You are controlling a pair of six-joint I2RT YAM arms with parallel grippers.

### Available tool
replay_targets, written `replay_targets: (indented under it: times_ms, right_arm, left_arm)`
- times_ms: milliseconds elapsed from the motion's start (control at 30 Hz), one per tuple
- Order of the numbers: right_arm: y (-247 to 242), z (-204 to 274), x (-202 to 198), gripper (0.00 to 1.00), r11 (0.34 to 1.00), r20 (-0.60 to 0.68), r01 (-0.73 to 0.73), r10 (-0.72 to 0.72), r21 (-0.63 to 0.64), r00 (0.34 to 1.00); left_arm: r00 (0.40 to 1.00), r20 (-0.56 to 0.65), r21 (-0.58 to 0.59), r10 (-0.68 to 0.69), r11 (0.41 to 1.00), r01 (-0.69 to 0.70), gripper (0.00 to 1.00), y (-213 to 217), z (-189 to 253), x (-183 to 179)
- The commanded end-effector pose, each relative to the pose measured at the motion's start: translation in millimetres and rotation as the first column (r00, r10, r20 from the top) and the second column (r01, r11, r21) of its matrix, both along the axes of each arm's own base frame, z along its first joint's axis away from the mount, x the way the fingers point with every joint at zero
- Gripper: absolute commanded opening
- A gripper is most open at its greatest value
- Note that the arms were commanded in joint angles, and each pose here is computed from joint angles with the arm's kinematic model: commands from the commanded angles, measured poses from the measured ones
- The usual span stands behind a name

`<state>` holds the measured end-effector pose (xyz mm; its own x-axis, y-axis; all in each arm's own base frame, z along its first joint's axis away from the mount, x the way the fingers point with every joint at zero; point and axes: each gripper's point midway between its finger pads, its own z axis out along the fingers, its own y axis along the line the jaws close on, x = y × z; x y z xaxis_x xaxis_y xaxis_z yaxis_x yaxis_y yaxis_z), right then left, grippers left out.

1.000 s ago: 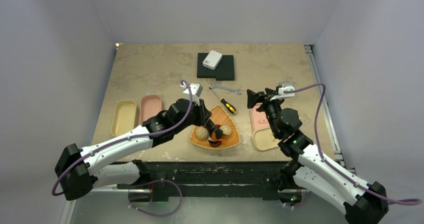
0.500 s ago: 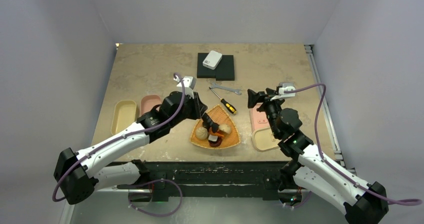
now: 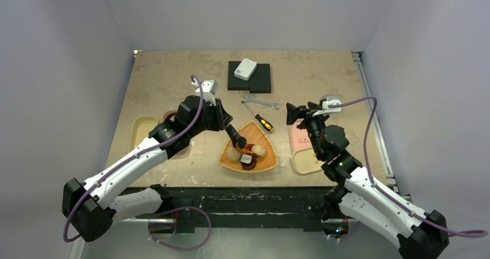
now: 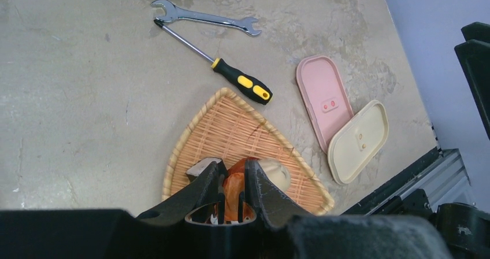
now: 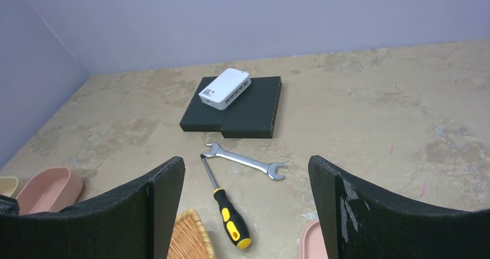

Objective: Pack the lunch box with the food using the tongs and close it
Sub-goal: Pick up the fake food from the plate.

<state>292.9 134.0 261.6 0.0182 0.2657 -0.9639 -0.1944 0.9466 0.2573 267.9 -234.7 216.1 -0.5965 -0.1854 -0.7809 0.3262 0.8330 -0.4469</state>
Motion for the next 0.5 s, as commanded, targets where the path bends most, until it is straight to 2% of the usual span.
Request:
replay_targets:
  times_ms: [0,133,300,467]
  right_arm:
    - [-6.1,7.3,-0.4,0.82,0.999,0.024,0.03,-0.031,0.019,0.999]
    - [-6.7,8.2,-0.8,0.82,0.999,0.026,0.032,-0.032,0.02,0.999]
    - [-8.5,7.7,-1.6,0.82,0.999,0.026,0.037,-0.038,0.021,0.999]
    - [-10.0,9.4,-2.5,0.82,0.999,0.029,0.04,-0.041,0.023,0.999]
  left_arm:
    - [0.997,0.074,-0.001,-0.033,0.999,0.033,0.0,2.2,35.7,4.3]
    - [0.997,0.074,0.06,-0.004,0.998,-0.001,0.0,20.8,35.2,15.3]
    - [0.997,0.059,0.048,0.044,0.998,-0.047,0.0,53.8,41.8,32.6]
    - [0.99,0.063,0.093,0.128,0.987,-0.134,0.0,92.6,47.6,43.6]
